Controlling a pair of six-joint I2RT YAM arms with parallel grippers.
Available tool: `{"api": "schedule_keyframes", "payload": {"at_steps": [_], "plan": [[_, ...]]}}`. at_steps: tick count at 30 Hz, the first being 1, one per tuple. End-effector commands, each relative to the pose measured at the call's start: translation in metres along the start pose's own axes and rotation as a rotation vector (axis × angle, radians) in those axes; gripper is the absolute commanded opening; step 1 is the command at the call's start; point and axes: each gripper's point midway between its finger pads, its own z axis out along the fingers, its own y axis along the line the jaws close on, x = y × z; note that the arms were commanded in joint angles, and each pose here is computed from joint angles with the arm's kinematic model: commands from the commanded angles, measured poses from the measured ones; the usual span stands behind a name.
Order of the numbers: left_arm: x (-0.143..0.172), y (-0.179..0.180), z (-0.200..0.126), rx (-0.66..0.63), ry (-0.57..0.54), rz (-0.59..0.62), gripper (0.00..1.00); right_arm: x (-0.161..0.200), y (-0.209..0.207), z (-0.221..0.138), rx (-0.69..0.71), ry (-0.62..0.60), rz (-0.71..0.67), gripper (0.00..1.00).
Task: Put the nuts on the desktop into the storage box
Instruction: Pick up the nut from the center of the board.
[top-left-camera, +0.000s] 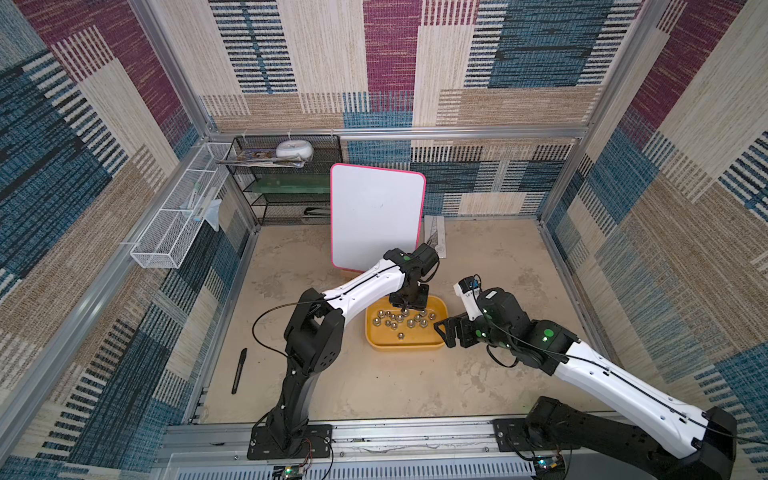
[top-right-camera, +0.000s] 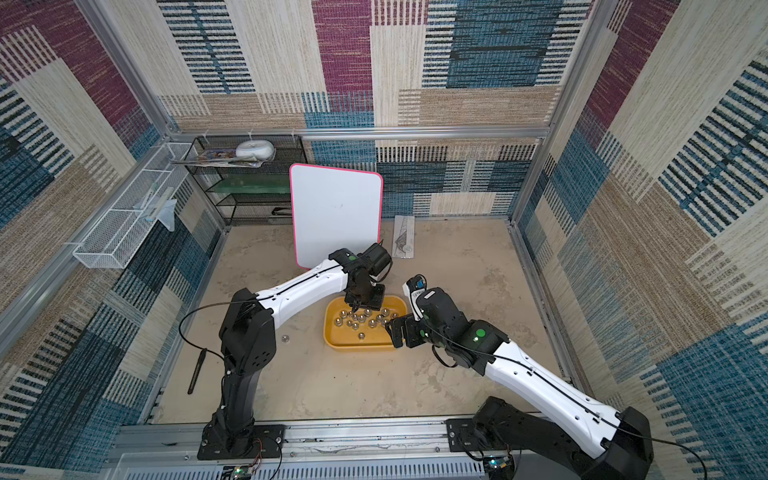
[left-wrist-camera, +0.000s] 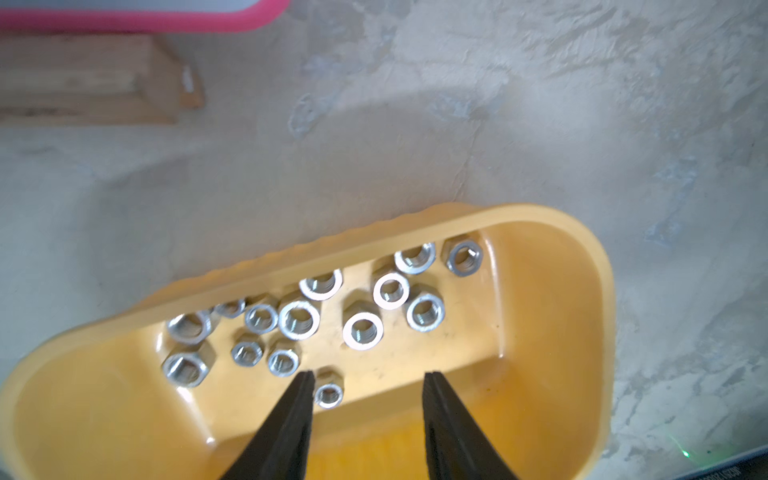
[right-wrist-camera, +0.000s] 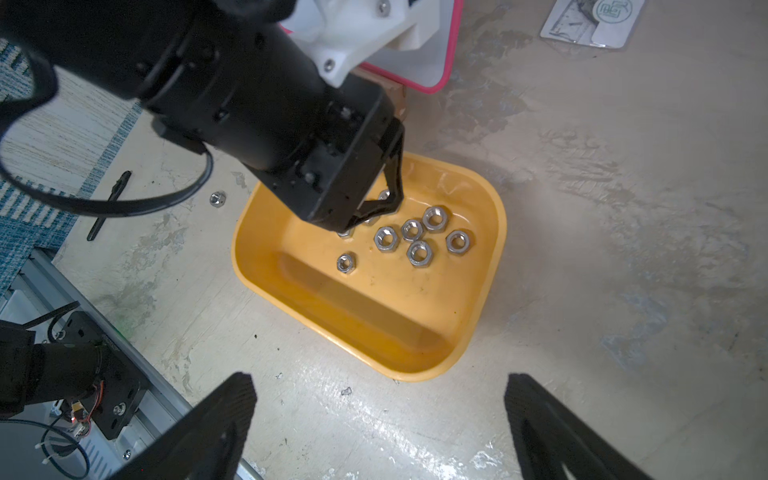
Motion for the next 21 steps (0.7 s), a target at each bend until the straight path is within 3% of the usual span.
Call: {"api": "schedule_keyframes", "payload": {"at_steps": [1, 11, 15, 21], "plan": [[0.007, 0.024, -0.014, -0.051, -0.016, -0.055, 0.48, -0.011, 0.012, 0.003, -0.053, -0.025, -0.031, 0.99], [0.044, 0.1, -0.051, -0.128, -0.061, -0.237, 0.51, -0.017, 0.042, 0.027, -0.19, 0.024, -0.099, 0.99], [0.063, 0.131, -0.061, -0.151, -0.076, -0.313, 0.58, -0.019, 0.056, 0.037, -0.247, 0.062, -0.139, 0.99], [0.096, 0.182, -0.064, -0.191, -0.074, -0.437, 0.61, -0.027, 0.067, 0.047, -0.293, 0.065, -0.152, 0.99]]}}
